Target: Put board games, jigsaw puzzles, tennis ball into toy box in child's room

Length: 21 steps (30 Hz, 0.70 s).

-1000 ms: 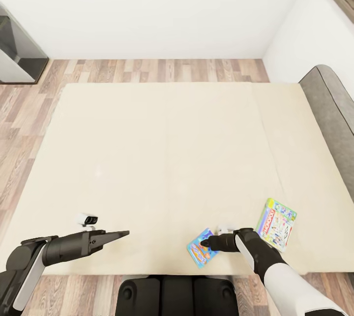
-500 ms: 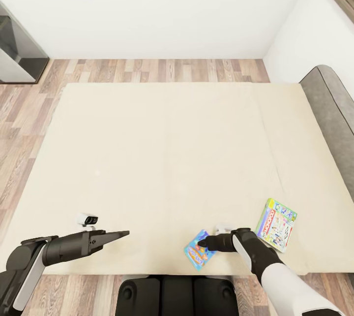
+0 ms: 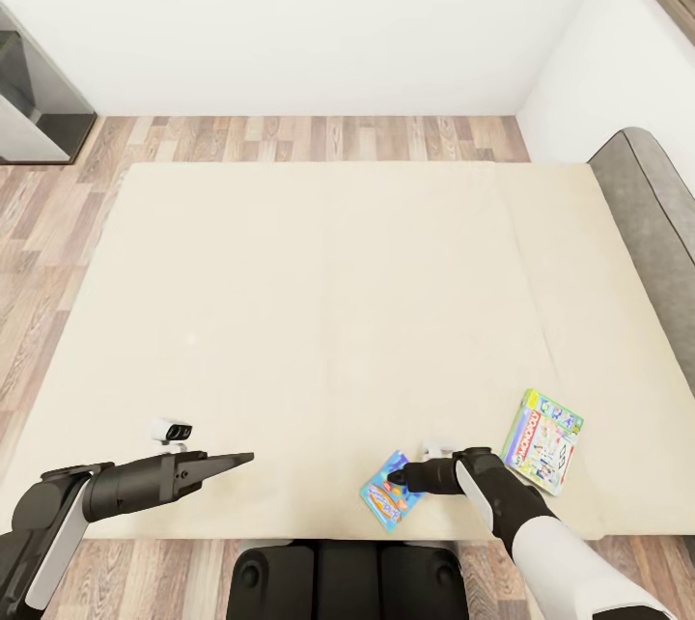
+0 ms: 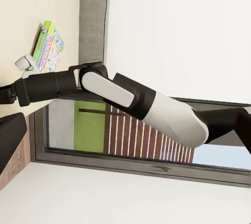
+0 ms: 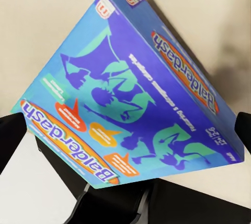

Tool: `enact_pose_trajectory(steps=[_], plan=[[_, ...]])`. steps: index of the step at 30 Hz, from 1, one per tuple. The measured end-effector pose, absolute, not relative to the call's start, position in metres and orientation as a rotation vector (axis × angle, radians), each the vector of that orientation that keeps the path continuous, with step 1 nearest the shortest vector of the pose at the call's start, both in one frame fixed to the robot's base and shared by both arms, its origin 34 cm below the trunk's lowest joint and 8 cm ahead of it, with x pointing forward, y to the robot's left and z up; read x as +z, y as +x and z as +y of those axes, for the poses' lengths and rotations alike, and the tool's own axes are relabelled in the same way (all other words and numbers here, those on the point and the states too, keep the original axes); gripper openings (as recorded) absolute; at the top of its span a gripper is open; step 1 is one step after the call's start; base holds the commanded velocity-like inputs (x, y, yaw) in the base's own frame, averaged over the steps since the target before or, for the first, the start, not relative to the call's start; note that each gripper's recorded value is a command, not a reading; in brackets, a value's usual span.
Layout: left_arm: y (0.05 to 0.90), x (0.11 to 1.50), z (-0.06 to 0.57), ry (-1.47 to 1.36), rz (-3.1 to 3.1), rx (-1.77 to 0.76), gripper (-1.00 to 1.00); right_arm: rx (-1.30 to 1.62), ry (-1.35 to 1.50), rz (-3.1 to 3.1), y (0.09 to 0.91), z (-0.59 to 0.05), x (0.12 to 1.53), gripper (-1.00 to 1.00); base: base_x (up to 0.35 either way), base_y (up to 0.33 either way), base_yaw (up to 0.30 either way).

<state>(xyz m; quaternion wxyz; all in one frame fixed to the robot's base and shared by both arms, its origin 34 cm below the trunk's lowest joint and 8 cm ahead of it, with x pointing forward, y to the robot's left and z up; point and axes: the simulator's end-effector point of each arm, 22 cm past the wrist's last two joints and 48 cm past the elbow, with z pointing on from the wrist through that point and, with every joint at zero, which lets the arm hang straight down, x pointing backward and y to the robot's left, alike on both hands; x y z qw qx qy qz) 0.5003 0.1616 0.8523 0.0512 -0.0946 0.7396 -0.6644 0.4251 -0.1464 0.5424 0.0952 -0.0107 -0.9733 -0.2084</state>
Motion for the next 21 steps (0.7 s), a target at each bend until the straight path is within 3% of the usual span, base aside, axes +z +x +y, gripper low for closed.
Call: enact_pose_trajectory(steps=[21], plan=[[0.5004, 0.8523, 0.1617, -0.289, 2.250, -2.022, 1.00, -0.619, -0.031, -2.885, 0.4250, -0.1462, 0.5424, 1.00, 0.000, 0.036, 0.000]])
